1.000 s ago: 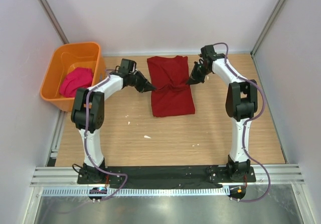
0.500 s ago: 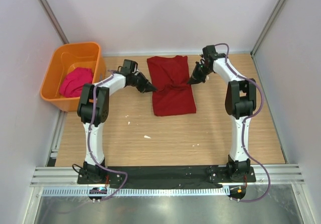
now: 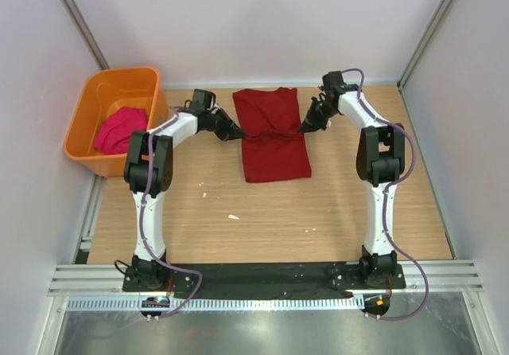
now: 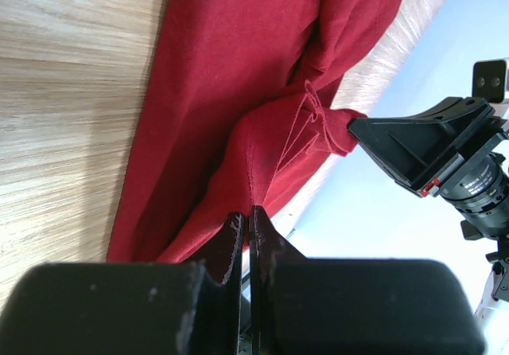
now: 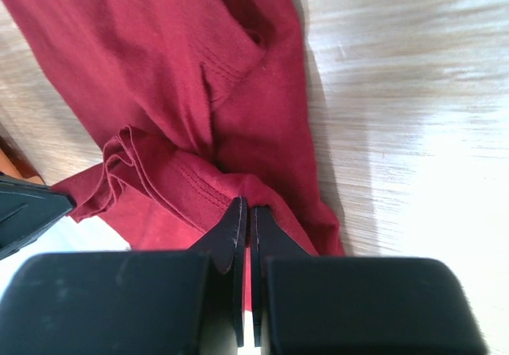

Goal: Fold and stack the t-shirts
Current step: Fold the tshirt

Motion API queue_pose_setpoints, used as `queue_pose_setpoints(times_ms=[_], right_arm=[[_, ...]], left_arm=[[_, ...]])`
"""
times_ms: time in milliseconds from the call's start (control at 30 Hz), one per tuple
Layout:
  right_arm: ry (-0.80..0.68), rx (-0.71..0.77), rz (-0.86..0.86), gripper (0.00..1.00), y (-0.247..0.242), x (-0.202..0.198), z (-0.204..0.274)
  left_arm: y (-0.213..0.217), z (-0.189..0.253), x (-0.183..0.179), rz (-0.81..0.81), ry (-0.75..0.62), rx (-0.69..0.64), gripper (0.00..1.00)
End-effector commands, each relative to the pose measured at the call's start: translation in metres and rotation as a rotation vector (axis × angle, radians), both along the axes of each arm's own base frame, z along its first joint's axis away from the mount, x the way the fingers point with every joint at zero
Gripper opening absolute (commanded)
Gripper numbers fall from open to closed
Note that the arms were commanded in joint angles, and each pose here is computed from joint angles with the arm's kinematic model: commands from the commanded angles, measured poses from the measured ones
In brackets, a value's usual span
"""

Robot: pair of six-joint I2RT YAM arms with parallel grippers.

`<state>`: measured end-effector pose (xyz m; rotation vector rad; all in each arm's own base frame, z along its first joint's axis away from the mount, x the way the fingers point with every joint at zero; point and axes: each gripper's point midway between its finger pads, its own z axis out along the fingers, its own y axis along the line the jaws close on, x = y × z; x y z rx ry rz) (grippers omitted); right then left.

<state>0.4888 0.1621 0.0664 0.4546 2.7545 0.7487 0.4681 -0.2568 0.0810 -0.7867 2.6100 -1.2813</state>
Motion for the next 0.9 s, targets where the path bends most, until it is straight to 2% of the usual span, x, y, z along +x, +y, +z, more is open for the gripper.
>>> queue_pose_setpoints(times_ms=[0, 200, 400, 533, 600, 633, 667, 733, 767, 833, 867], right_arm=[[-0.07, 0.028, -0.015, 0.02, 0.0, 0.016, 0.03], [-0.086, 0.022, -0.032, 0.02, -0.009, 0.018, 0.039], [-0.047, 0.02, -0.033, 0.04, -0.009, 0.02, 0.019], [-0.051, 0.018, -0.035, 0.09, -0.01, 0.027, 0.011], [-0.054, 0.017, -0.04, 0.15, -0.012, 0.034, 0.006], [-0.056, 0.012, -0.047, 0.2, -0.015, 0.038, 0.005], [-0.061, 0.008, -0.049, 0.32, -0.017, 0.041, 0.005], [-0.093, -0.008, -0.05, 0.38, -0.021, 0.053, 0.011], [-0.091, -0.05, -0.051, 0.43, -0.029, 0.053, 0.012], [-0.124, -0.102, -0.047, 0.47, -0.039, 0.056, 0.03], [-0.146, -0.16, -0.045, 0.49, -0.049, 0.058, 0.034]], left_arm=[[0.001, 0.016, 0.009, -0.012, -0.038, -0.023, 0.0], [0.007, 0.016, 0.008, -0.001, -0.032, -0.015, 0.0], [0.006, 0.001, 0.011, -0.009, -0.007, -0.02, 0.01], [0.007, -0.004, 0.015, -0.012, -0.014, -0.006, 0.15], [0.009, -0.009, 0.017, -0.025, -0.016, 0.023, 0.3], [0.011, 0.0, 0.027, -0.018, -0.057, 0.054, 0.42], [0.016, -0.003, 0.023, -0.045, -0.053, 0.099, 0.44], [0.023, 0.017, 0.037, -0.052, -0.122, 0.168, 0.48], [0.034, 0.017, 0.036, -0.043, -0.117, 0.25, 0.5], [0.044, 0.041, 0.039, -0.065, -0.21, 0.32, 0.57], [0.047, 0.047, 0.037, -0.065, -0.224, 0.344, 0.58]])
